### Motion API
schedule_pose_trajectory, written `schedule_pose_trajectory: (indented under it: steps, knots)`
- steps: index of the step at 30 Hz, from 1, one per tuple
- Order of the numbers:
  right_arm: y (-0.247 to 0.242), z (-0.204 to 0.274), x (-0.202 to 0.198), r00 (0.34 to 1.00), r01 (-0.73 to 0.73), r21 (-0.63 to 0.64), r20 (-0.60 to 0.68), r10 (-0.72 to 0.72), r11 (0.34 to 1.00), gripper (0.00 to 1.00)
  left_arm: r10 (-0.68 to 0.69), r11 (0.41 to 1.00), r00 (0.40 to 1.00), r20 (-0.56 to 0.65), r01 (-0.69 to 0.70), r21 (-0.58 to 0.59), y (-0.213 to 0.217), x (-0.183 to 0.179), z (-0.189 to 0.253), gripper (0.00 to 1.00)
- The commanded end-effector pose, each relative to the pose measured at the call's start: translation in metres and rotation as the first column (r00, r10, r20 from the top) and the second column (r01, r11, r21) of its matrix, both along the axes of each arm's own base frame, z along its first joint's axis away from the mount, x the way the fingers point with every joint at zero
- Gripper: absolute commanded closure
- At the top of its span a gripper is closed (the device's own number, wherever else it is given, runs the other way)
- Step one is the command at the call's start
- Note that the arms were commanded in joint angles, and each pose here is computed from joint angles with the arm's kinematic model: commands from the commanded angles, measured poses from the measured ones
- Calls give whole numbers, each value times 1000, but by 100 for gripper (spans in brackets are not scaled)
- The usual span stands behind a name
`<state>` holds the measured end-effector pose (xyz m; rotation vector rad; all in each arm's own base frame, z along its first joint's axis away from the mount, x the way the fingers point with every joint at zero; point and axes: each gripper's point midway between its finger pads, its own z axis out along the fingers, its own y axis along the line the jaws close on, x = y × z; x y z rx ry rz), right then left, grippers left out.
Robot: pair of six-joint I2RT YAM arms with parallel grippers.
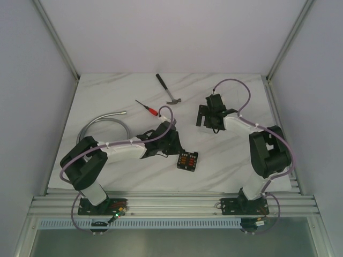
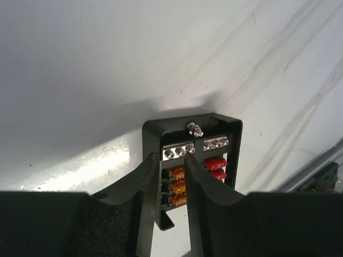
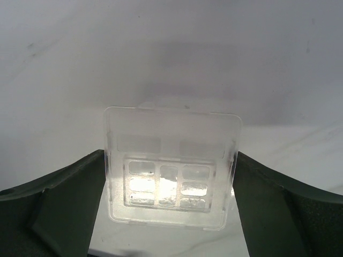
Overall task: Snap on the fuse box
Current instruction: Pick up the fuse box cover from the center of the board.
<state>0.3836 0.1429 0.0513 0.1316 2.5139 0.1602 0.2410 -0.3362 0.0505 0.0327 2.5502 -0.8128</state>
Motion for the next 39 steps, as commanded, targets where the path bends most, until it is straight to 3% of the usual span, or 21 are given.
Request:
schedule_pose_trajectory:
  steps: [1,10,20,26,28,39]
  knots:
    - [-1,6,-9,999,-40,-8,7,40,999,19,25,990,999,24,-28,136,10,5,-11,68]
    - [-1,11,-15,997,-72,-6,21,72,997,18,60,976,998,21,-63,208,8,12,-18,83]
    - [11,28,-19,986,-161,34,57,159,986,19,319,911,947,27,-314,268,43,25,-26,96]
    - [25,39,-28,972,-232,44,49,230,972,19,430,876,903,22,-423,230,54,32,-20,99]
    - [32,43,-32,964,-263,42,45,261,964,19,450,870,893,32,-446,212,54,34,-14,96]
    - [90,52,-75,911,-413,54,6,413,909,18,510,852,856,80,-516,86,74,35,28,56]
